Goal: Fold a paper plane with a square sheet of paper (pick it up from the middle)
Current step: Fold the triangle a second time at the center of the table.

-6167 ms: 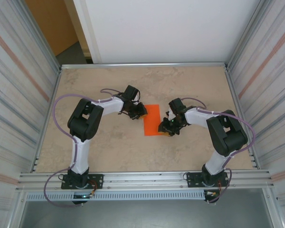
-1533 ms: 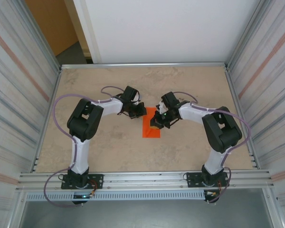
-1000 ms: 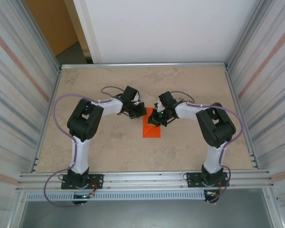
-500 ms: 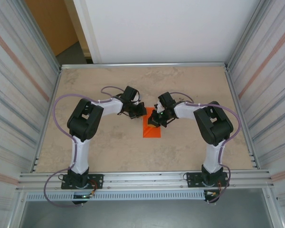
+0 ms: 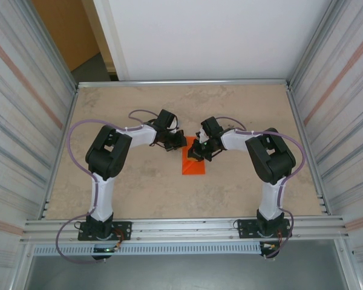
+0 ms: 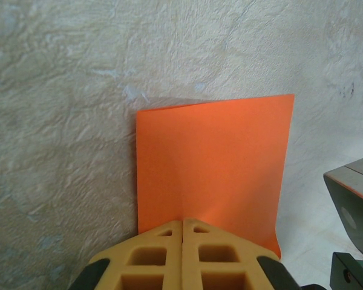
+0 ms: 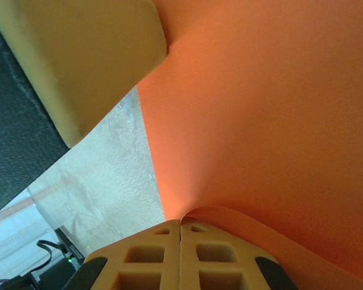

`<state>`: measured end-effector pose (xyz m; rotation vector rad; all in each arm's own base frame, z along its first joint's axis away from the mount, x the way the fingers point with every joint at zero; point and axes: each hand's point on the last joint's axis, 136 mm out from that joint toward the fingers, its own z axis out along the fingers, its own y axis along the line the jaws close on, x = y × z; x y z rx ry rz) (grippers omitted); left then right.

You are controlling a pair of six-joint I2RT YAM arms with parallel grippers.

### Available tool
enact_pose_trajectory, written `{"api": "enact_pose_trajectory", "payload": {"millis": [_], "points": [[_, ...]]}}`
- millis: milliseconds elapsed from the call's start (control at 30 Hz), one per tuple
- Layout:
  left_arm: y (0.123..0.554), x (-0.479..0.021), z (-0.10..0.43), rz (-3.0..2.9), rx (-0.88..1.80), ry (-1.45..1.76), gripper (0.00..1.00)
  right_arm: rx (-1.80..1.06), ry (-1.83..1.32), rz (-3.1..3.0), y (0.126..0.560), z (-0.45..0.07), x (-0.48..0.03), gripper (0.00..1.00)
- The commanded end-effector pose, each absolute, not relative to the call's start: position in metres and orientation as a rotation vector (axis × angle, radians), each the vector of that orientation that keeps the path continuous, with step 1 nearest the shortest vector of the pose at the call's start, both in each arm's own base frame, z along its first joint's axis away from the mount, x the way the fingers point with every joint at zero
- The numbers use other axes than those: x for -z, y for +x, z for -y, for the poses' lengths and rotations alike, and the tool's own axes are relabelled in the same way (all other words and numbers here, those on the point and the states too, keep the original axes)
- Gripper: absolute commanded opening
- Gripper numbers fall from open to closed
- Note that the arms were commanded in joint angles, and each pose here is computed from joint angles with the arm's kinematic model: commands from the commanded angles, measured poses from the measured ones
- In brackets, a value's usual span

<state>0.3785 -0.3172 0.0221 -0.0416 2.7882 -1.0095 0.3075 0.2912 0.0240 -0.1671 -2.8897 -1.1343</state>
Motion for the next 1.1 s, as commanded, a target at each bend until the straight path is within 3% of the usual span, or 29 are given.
{"api": "enact_pose_trajectory", "payload": {"millis": [0,1067], "points": [[0.36,0.01,0.306,-2.896,0.921,-0.083,0.05,1.138,-0.133,2.883,0.309,-0.297,-0.023,0.0],[0.358,0.009,0.306,-2.888,0.94,-0.102,0.06,1.082,-0.144,2.868,0.304,-0.294,-0.008,0.0]]}}
